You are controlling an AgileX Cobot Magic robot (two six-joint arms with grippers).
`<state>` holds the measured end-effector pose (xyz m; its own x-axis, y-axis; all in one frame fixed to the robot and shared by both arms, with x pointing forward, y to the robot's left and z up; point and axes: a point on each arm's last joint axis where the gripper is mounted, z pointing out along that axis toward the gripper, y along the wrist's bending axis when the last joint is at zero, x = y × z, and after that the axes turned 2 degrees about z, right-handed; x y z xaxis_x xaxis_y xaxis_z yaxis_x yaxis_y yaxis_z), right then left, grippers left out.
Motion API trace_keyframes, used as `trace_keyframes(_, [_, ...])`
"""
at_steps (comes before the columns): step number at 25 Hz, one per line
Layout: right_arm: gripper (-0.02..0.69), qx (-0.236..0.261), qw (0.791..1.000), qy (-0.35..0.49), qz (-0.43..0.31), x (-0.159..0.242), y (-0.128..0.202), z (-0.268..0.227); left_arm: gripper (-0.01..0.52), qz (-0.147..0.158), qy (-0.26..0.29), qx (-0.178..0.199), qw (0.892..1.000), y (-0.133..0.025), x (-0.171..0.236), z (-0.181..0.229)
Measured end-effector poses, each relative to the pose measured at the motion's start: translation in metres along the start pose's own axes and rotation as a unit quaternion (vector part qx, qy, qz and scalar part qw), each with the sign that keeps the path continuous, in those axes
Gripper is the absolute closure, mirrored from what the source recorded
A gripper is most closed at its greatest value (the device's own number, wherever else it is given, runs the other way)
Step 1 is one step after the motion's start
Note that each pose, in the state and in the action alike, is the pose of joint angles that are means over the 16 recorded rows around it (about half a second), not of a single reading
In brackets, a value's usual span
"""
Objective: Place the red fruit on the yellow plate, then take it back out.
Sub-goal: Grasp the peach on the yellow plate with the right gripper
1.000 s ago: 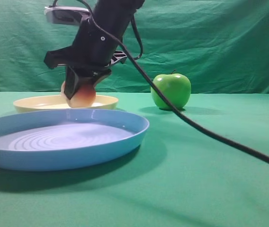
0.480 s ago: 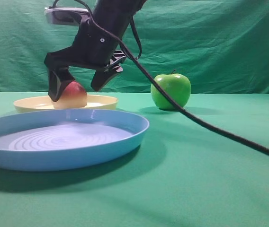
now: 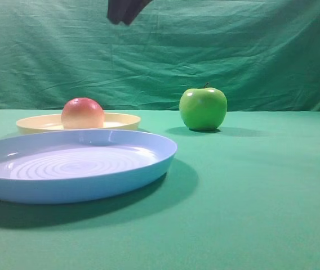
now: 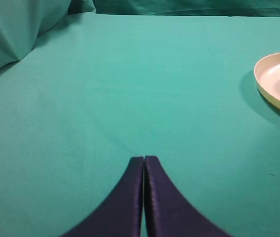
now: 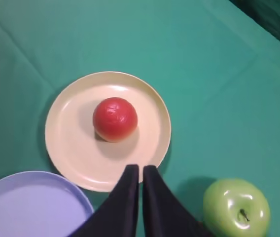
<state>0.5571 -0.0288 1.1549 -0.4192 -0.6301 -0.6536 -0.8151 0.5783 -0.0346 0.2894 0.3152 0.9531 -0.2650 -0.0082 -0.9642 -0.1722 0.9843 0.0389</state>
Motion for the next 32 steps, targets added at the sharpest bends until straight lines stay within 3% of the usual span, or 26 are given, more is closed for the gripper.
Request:
trace_keyframes(16, [0.665,0.026,0.995,-0.073,0.056,0.015,0.026,-0.162,0.514,-0.001,0.000,0.000,1.000,0.000,0.000,0.000])
trace_keyframes(32, [0.665,0.154,0.979,-0.119,0.054,0.070,0.033,-0.258,0.514,-0.001,0.000,0.000,1.000,0.000,0.000,0.000])
